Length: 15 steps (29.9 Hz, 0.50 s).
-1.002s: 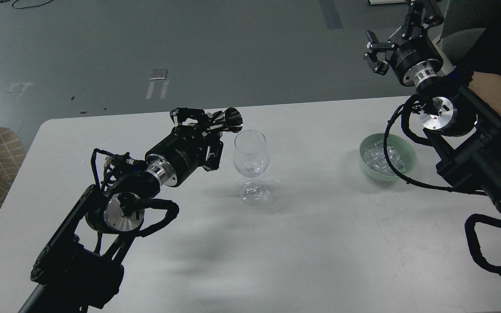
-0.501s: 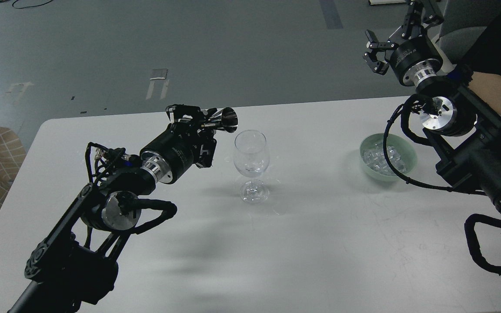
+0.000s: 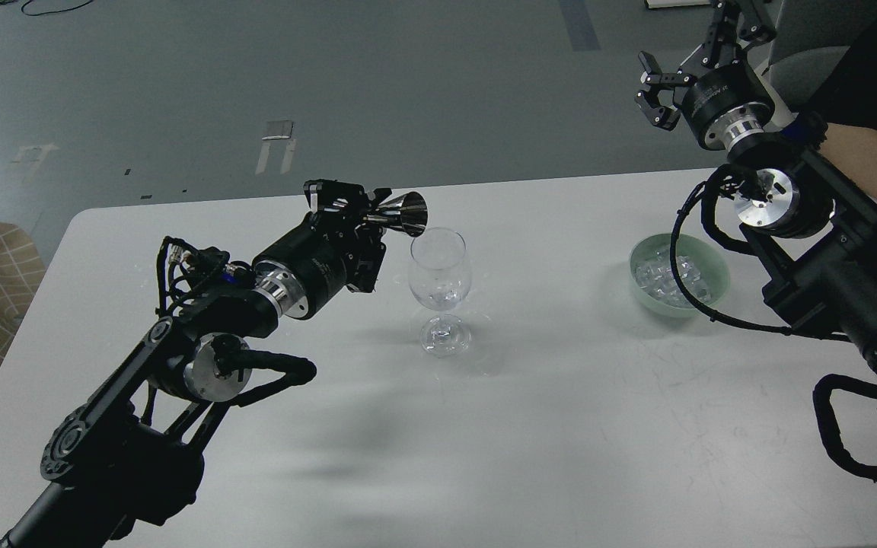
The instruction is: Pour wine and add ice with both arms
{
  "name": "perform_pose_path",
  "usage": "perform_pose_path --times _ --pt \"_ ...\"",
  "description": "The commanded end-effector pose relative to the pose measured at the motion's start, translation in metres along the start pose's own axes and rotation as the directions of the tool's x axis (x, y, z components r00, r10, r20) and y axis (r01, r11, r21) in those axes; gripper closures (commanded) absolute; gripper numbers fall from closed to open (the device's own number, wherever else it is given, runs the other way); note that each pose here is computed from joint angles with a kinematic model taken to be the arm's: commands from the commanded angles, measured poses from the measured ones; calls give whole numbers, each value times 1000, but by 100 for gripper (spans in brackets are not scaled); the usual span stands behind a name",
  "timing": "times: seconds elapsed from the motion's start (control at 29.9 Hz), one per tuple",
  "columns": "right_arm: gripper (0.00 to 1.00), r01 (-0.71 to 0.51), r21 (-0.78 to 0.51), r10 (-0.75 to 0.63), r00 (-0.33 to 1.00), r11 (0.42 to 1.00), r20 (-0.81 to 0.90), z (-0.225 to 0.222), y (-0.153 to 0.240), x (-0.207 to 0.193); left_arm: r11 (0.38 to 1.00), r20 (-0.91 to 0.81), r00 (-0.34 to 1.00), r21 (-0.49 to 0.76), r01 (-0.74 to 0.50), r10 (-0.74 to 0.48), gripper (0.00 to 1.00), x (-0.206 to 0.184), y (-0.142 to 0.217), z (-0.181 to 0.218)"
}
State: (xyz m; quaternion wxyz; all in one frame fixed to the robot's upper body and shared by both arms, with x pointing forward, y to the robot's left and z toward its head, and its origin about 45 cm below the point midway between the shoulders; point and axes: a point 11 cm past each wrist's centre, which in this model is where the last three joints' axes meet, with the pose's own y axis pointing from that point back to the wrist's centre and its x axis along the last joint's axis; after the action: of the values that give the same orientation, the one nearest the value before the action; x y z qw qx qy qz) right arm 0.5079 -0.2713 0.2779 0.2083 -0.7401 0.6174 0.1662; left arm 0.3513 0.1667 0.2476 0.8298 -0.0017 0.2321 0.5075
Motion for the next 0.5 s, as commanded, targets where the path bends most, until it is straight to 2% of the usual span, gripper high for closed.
perform_pose_path --times 0.0,0.47 --pt "0 1 -1 -1 1000 1000 -1 1 0 -1 1000 9 1000 -1 -4 4 93 1 0 1" --pt "0 0 0 0 1000 1000 2 0 0 0 1000 154 988 -7 6 -5 92 3 2 5"
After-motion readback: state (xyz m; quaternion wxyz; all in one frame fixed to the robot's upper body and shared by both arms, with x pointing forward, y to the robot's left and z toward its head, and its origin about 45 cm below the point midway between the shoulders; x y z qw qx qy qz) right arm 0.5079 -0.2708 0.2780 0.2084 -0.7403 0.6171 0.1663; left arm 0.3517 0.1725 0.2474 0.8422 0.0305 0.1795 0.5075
